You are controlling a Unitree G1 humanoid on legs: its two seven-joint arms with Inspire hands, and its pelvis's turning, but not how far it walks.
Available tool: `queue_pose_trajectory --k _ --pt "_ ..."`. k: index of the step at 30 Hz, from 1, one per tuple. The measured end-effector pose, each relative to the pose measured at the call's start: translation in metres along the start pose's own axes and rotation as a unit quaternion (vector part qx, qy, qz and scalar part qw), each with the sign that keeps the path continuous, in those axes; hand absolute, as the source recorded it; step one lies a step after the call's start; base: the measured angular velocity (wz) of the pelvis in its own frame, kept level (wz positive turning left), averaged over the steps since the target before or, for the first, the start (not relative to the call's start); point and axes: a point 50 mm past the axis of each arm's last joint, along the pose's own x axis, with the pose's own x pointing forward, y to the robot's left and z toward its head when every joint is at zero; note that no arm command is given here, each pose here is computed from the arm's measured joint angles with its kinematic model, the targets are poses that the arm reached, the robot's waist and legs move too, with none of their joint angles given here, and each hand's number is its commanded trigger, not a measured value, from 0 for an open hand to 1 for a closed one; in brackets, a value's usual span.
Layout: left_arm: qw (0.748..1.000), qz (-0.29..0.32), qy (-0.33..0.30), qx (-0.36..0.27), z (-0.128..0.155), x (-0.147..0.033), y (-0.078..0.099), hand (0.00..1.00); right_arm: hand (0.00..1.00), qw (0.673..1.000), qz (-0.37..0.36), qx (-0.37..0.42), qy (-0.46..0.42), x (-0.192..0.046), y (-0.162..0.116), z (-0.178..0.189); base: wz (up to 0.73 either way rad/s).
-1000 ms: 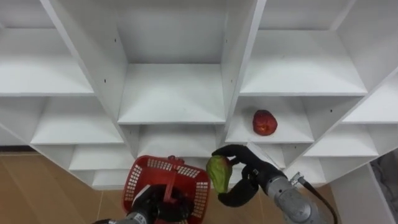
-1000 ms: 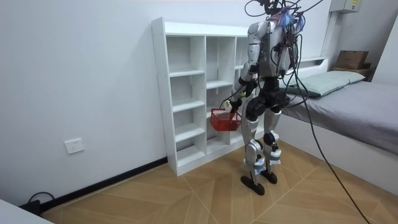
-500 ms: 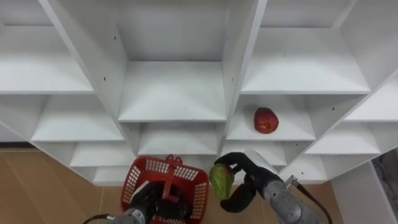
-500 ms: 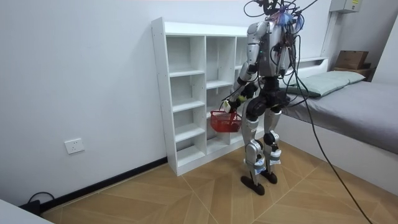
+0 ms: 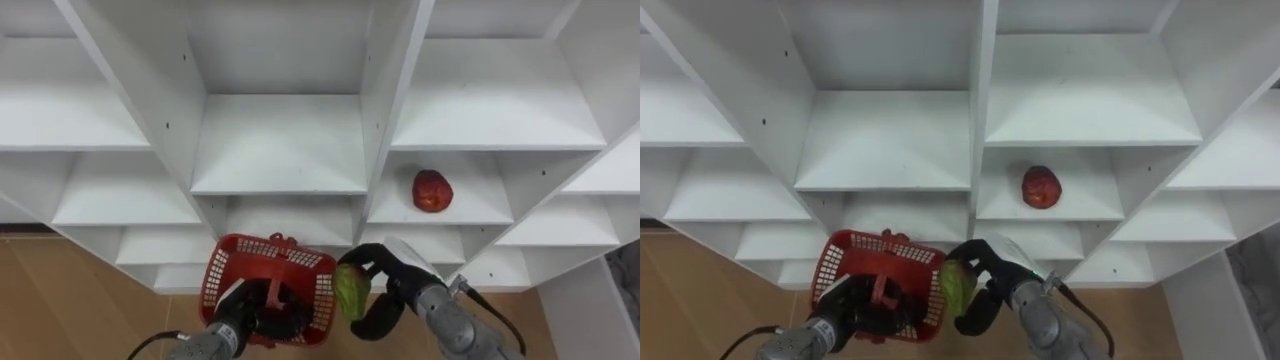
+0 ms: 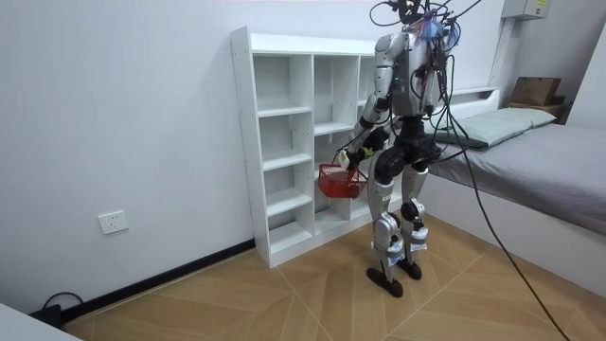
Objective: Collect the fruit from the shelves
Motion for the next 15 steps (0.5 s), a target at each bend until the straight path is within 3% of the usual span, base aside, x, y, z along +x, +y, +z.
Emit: queue_pose_trajectory --k 15 --pt "1.000 -0.027 -0.009 -0.002 0.009 0.005 -0.015 1.00 1.00 1.000 0.000 -0.007 0.000 0.005 -0.004 0.003 0.00"
